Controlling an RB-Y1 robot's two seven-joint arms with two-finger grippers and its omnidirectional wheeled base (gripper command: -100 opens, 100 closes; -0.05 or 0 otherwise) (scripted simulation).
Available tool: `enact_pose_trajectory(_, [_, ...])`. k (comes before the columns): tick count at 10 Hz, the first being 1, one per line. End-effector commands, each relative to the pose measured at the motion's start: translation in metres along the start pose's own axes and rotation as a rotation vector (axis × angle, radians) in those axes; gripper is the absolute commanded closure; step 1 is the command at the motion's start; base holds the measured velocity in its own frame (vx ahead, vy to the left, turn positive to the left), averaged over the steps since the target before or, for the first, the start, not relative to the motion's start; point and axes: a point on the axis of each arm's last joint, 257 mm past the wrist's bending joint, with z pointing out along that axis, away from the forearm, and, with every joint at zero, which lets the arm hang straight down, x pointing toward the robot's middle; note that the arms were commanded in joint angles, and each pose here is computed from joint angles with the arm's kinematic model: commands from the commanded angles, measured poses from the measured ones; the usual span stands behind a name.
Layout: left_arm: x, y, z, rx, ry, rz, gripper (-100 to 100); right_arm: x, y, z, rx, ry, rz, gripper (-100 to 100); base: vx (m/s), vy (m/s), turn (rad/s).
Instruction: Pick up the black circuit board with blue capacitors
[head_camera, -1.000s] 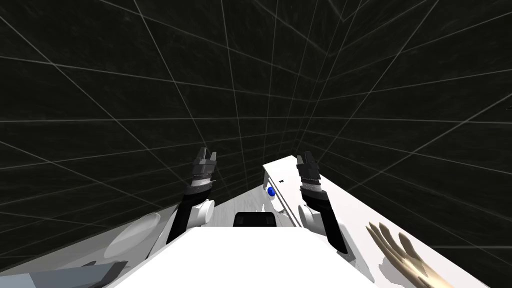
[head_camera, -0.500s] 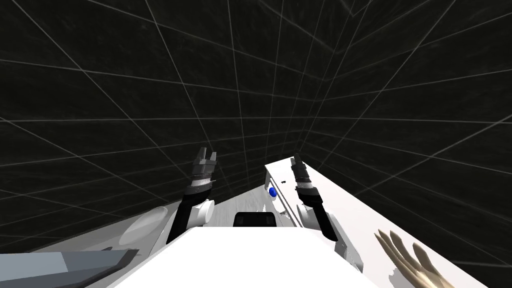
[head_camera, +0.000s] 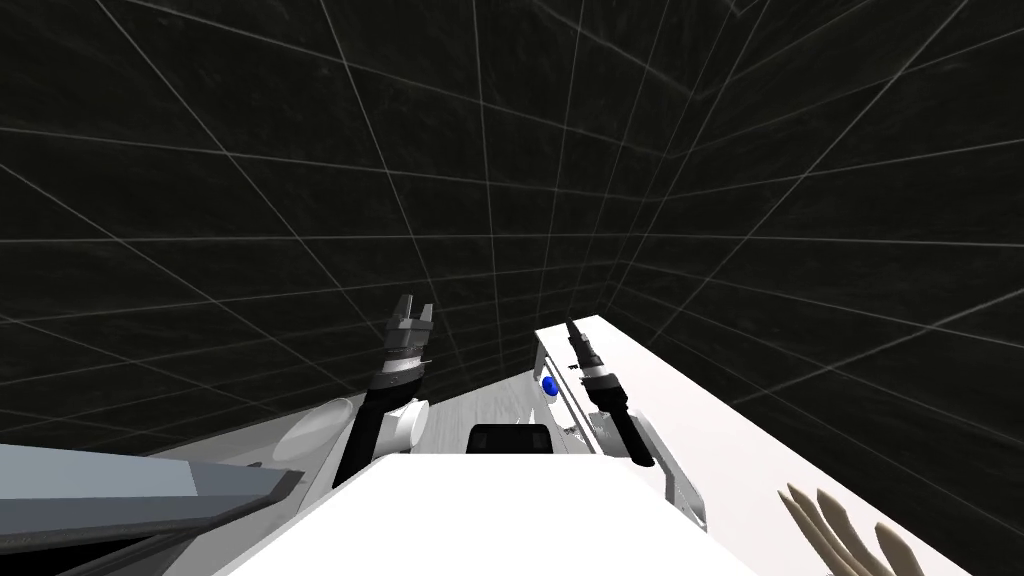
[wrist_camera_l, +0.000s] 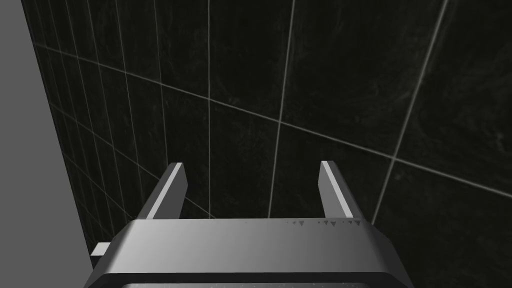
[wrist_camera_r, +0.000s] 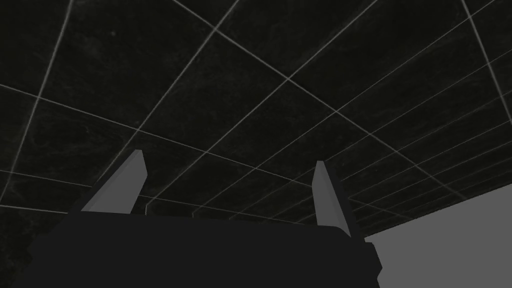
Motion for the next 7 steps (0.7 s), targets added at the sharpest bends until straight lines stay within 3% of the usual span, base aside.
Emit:
enact_pose_trajectory(1, [0.000,0.000,0.000,0.000,0.000,0.000,0,0.007,-0.014,-0.005,0.024,0.030,-0.034,-100,-0.007,0.010,0.045])
enact_pose_trajectory(3, [0.000,0.000,0.000,0.000,0.000,0.000,0,0.033,-0.041,-0.010,0.065,0.120,-0.146,-100,-0.010,0.012,0.096])
enact_pose_trajectory(4, [0.000,0.000,0.000,0.000,0.000,0.000,0,0.034,-0.043,-0.010,0.068,0.121,-0.146,-100,-0.007,0.011,0.053])
enact_pose_trajectory(6, [0.000,0.000,0.000,0.000,0.000,0.000,0,0.058,-0.072,-0.019,0.104,0.218,-0.269,-100,-0.010,0.014,0.120])
enact_pose_trajectory(7, [0.000,0.000,0.000,0.000,0.000,0.000,0,0.059,-0.076,-0.020,0.111,0.221,-0.269,-100,-0.009,0.011,0.043])
